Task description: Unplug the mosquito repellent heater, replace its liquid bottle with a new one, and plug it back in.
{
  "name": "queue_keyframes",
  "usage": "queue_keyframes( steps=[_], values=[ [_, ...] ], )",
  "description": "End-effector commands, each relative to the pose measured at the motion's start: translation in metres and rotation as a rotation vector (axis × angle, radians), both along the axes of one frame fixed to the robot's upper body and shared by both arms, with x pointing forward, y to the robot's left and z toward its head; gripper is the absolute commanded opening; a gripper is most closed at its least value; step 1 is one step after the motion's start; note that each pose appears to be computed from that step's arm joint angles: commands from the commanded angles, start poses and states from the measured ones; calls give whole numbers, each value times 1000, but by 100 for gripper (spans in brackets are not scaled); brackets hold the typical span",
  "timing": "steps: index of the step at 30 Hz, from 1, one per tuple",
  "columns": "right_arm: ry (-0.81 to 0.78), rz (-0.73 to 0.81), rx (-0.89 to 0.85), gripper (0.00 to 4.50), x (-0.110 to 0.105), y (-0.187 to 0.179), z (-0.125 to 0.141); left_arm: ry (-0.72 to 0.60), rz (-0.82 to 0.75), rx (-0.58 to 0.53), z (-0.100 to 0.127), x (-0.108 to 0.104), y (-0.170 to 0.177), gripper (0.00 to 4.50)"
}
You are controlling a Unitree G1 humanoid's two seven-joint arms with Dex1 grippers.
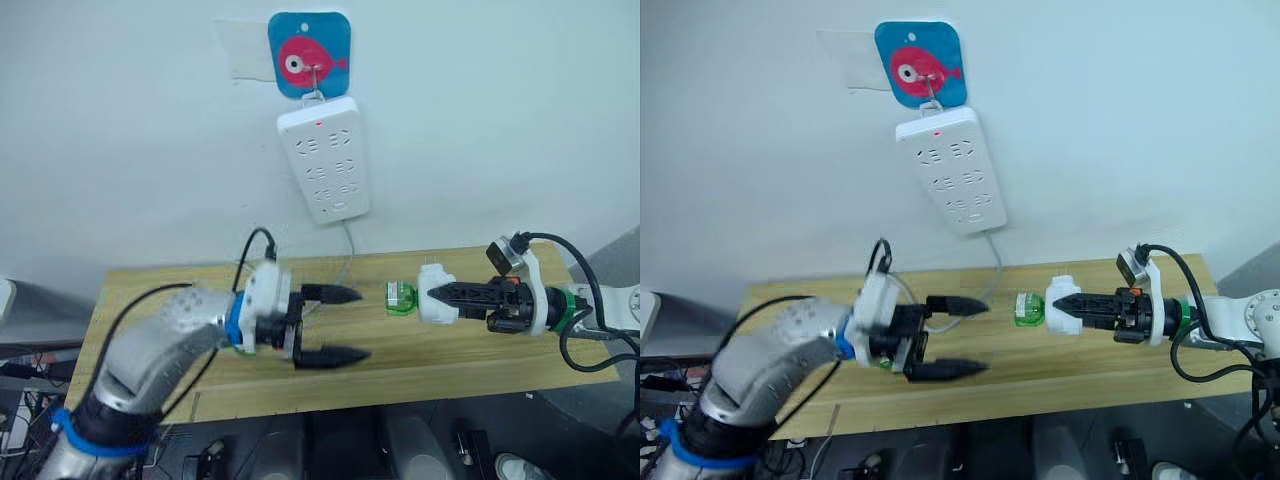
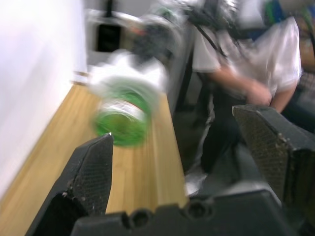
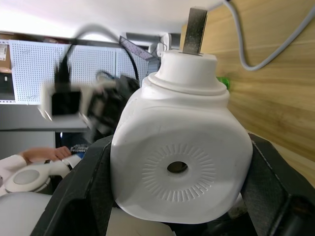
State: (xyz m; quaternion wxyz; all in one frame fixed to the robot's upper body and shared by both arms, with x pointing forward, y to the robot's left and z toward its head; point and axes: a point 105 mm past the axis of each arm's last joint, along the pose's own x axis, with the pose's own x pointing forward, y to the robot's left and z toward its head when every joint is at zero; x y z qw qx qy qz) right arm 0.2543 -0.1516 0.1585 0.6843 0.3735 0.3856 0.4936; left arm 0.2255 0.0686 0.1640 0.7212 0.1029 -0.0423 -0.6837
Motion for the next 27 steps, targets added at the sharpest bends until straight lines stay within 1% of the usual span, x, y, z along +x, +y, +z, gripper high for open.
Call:
queue_keyframes(
  steps=[1, 3, 5, 7, 9, 12, 17, 22, 26, 27],
  values=[
    [-38, 43, 41, 304, -3, 6, 14, -387, 22, 2, 5, 5, -6, 444],
    [-35, 54, 48, 304, -4, 8, 16, -534, 48, -18, 7, 13, -12, 444],
    [-28, 63, 57, 304, -5, 9, 17, -686, 28, -26, 8, 16, -21, 444],
    [-23, 71, 61, 304, -6, 10, 18, -791, -4, -39, 7, 16, -26, 444],
    [-22, 82, 66, 304, -8, 12, 20, -856, -34, -40, 4, 17, -29, 444],
    [-26, 92, 69, 304, -9, 14, 21, -876, -48, -74, 2, 19, -34, 444],
    [-35, 109, 75, 304, -12, 16, 22, -872, -51, -85, -2, 20, -38, 444],
    [-36, 117, 79, 304, -14, 17, 22, -870, -25, -94, 1, 27, -40, 444],
    [-38, 124, 81, 304, -15, 19, 22, -879, -34, -102, 3, 27, -42, 444],
    [-40, 124, 82, 304, -14, 19, 22, -878, -40, -100, 2, 27, -42, 426]
  ],
)
